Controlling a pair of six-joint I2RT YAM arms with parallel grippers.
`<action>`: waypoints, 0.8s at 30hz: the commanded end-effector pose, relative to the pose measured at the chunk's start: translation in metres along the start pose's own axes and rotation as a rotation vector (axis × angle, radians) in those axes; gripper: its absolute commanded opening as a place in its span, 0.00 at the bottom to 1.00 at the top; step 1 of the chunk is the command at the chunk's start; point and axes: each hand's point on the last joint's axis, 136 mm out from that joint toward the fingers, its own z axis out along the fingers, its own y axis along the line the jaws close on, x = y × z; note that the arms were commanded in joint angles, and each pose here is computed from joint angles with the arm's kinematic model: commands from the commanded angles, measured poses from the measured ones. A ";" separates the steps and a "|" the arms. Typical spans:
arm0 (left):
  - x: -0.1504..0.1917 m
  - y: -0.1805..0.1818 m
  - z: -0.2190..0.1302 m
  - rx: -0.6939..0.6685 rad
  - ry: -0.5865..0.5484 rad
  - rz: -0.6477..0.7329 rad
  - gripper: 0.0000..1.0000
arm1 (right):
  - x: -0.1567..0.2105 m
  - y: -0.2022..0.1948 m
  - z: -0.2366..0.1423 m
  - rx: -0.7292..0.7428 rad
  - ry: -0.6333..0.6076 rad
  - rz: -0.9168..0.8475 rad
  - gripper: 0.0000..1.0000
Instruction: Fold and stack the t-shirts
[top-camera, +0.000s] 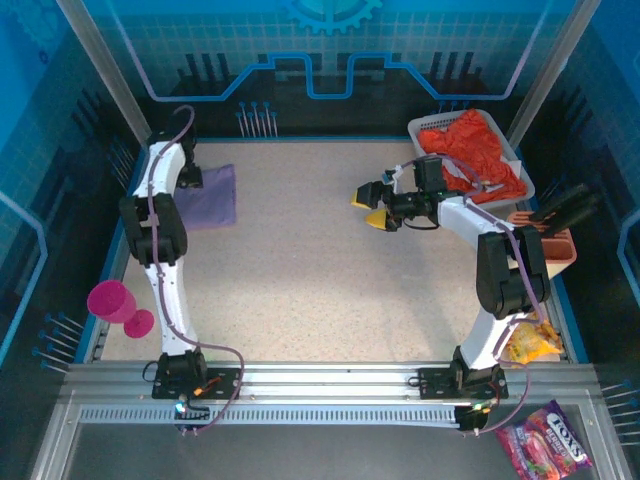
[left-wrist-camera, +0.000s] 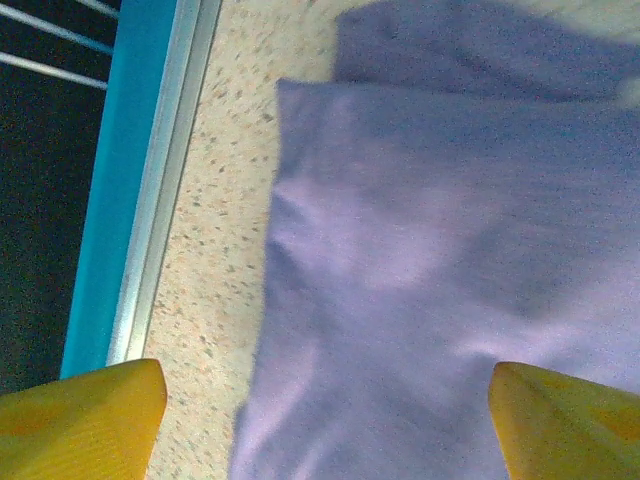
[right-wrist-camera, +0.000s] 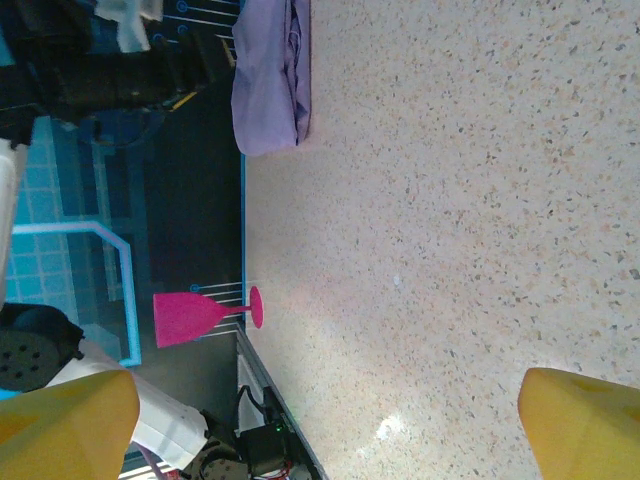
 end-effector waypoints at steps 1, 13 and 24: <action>-0.006 -0.021 -0.054 0.180 -0.035 -0.129 0.85 | 0.009 0.006 0.000 -0.014 0.006 -0.025 0.98; 0.028 -0.101 -0.012 0.377 0.073 -0.161 0.83 | 0.015 0.002 -0.003 -0.034 -0.001 -0.037 0.98; 0.076 -0.094 0.026 0.306 0.167 -0.127 0.83 | 0.018 -0.005 -0.006 -0.046 -0.007 -0.022 0.98</action>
